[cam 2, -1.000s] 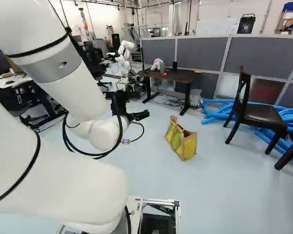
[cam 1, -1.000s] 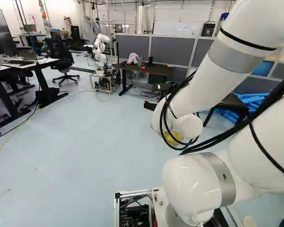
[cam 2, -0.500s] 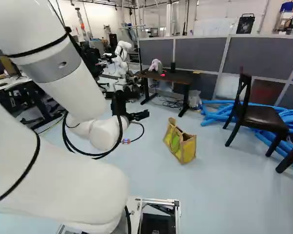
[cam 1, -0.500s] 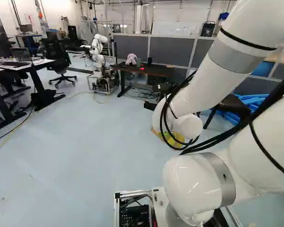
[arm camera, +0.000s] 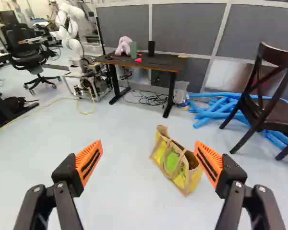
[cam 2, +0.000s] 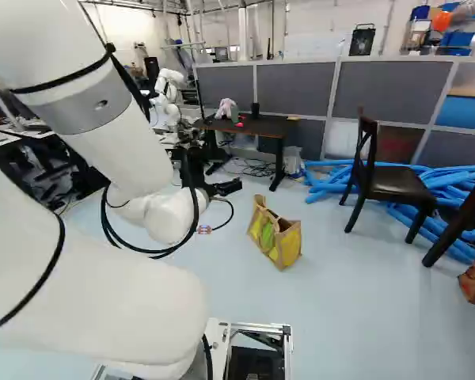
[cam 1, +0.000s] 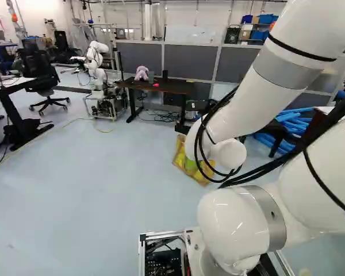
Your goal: Pick up the bag on the ground and place it on the table
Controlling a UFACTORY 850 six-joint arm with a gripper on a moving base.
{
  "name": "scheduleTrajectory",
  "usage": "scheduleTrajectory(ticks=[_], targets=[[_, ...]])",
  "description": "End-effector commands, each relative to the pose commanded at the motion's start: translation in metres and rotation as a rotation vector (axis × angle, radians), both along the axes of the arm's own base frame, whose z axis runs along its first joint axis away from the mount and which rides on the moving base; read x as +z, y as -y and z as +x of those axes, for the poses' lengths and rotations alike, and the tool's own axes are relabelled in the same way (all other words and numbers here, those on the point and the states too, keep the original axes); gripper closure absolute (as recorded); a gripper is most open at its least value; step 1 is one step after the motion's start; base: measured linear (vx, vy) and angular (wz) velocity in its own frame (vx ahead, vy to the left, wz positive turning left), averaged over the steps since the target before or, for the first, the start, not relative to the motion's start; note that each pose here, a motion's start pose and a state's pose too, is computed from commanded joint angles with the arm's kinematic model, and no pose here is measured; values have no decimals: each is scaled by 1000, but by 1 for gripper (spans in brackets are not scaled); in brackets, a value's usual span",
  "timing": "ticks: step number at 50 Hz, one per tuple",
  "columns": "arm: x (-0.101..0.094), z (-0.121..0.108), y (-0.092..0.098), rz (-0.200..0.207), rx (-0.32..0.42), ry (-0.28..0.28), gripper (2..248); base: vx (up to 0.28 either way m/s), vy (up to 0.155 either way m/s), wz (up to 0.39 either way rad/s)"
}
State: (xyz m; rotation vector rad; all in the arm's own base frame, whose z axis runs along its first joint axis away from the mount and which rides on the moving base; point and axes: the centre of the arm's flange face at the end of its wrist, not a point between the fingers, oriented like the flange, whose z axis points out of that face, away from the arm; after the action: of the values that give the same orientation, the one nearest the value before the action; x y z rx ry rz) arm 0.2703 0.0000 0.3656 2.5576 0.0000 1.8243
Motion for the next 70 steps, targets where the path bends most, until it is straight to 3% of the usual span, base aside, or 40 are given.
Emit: scheduleTrajectory(ticks=[21,70], targets=[[0,0,0,0,0,0,3,165,-55,-294],[0,0,0,0,0,0,3,170,5,-214]])
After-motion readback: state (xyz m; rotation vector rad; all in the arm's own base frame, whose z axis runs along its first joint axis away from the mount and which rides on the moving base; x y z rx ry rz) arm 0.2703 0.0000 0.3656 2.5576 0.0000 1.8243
